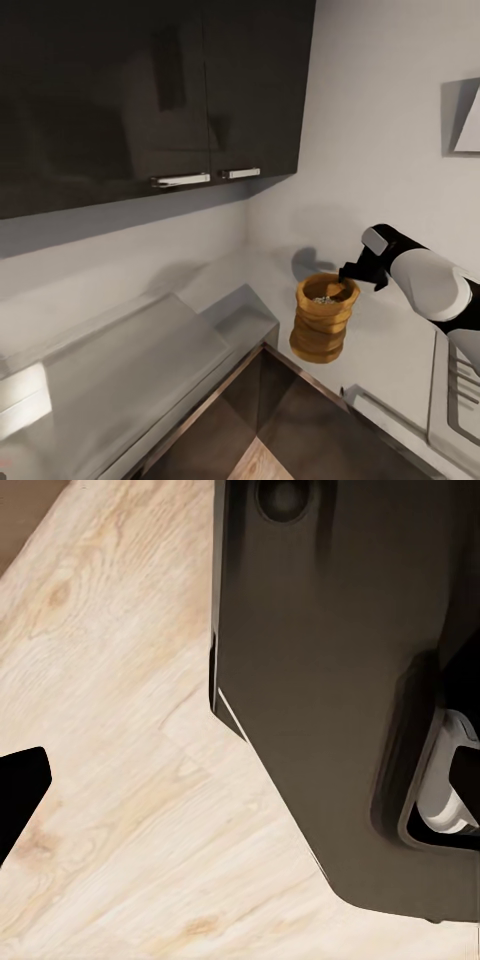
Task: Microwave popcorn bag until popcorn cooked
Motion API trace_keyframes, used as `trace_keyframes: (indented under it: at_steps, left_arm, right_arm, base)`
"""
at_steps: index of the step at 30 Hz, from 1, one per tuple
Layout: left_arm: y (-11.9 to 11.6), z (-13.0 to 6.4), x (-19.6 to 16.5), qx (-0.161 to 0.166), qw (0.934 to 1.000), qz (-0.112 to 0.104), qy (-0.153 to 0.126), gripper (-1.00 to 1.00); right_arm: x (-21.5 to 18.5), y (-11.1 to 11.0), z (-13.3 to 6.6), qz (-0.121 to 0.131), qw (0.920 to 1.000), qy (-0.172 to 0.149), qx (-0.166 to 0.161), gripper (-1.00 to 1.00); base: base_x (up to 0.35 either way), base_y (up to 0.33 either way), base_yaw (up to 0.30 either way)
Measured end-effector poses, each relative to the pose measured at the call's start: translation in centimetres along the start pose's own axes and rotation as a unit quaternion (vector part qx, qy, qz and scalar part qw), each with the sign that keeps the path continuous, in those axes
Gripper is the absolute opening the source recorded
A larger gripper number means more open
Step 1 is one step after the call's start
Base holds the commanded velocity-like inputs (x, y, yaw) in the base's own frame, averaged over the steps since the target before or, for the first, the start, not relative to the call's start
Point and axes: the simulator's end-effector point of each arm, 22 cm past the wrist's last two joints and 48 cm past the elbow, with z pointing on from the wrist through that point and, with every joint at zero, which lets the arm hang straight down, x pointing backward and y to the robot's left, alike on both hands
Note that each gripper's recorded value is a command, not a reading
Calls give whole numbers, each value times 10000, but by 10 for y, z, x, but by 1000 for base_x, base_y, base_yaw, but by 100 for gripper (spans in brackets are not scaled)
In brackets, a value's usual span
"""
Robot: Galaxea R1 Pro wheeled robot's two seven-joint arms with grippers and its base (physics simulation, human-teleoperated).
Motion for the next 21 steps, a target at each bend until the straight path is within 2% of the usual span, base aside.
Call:
trace_keyframes:
  at_steps: [11,16,21]
  left_arm:
    - [-2,0,1,10,10000,0,10,100]
    - [-2,0,1,11,10000,0,11,100]
    - [-2,0,1,10,10000,0,10,100]
  right_arm:
    - [3,-3,3,52,9999,51,81,100]
    - [21,3,12,-60,9996,278,59,100]
    - [28,6,16,-109,9993,364,54,100]
  base:
    - [17,-6,0]
    - [0,0,0]
    - [0,0,0]
